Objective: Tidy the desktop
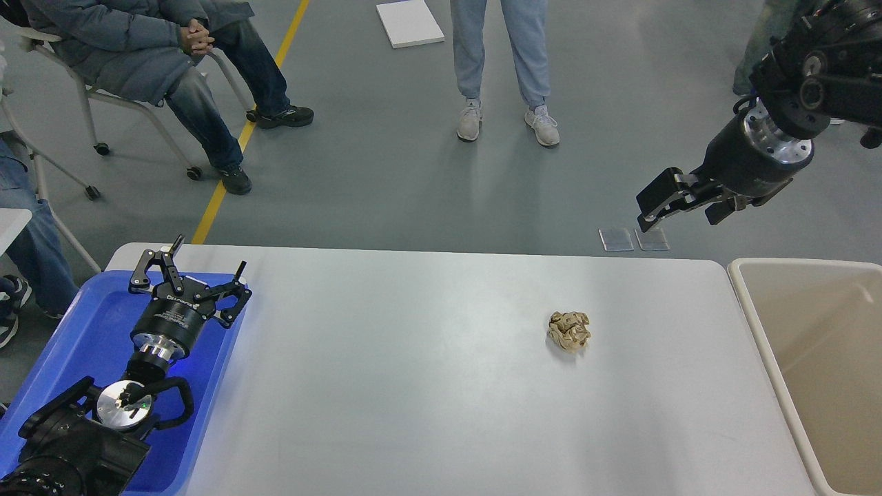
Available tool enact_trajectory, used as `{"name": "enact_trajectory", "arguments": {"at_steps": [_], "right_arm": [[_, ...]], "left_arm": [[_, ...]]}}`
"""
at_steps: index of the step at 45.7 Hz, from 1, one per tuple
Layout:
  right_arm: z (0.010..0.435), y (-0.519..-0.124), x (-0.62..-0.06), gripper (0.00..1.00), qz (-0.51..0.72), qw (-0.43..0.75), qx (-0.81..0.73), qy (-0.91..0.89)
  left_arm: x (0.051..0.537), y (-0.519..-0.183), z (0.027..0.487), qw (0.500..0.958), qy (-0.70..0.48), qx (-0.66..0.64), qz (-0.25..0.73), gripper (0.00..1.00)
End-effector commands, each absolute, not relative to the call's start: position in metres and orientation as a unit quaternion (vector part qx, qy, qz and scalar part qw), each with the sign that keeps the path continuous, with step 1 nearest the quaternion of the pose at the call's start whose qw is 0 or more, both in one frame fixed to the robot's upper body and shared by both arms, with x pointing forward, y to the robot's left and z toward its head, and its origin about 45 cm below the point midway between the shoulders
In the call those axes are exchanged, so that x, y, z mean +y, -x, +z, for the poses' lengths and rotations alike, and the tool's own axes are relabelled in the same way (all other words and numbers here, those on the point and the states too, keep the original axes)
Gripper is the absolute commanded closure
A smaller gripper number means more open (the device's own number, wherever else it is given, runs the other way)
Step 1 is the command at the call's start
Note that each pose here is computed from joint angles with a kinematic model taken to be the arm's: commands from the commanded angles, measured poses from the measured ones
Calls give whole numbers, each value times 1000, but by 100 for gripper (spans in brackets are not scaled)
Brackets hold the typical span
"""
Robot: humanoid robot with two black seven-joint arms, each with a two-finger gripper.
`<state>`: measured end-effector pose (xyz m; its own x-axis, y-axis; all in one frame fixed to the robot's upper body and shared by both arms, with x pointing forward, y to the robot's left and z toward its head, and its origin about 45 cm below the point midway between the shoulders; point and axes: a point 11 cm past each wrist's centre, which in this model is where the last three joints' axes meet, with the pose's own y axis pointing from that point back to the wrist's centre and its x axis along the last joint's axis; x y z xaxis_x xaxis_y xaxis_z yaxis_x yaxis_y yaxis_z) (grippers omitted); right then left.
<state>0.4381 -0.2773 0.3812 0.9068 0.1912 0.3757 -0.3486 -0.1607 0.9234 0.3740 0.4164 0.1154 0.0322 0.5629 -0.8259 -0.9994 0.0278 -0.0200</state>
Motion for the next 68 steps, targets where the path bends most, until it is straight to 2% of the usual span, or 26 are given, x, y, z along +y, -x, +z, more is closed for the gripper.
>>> {"name": "enact_trajectory", "arguments": {"at_steps": [1, 11, 21, 31, 47, 68], "right_arm": [[388, -441, -283, 0, 211, 644, -68, -732], [401, -452, -289, 0, 221, 645, -93, -726], [394, -457, -274, 0, 231, 650, -79, -720], [365, -477, -247, 0, 230, 641, -81, -728], [290, -488, -231, 0, 211, 635, -75, -739], [215, -476, -239, 0, 177, 633, -79, -750]], "left_arm": [[417, -374, 115, 637, 333, 328, 613, 0], [416, -374, 115, 637, 331, 329, 613, 0], [416, -374, 115, 637, 331, 329, 613, 0], [416, -374, 115, 637, 331, 329, 613, 0], [416, -374, 115, 637, 332, 329, 613, 0], [416, -374, 115, 637, 331, 329, 613, 0]]}}
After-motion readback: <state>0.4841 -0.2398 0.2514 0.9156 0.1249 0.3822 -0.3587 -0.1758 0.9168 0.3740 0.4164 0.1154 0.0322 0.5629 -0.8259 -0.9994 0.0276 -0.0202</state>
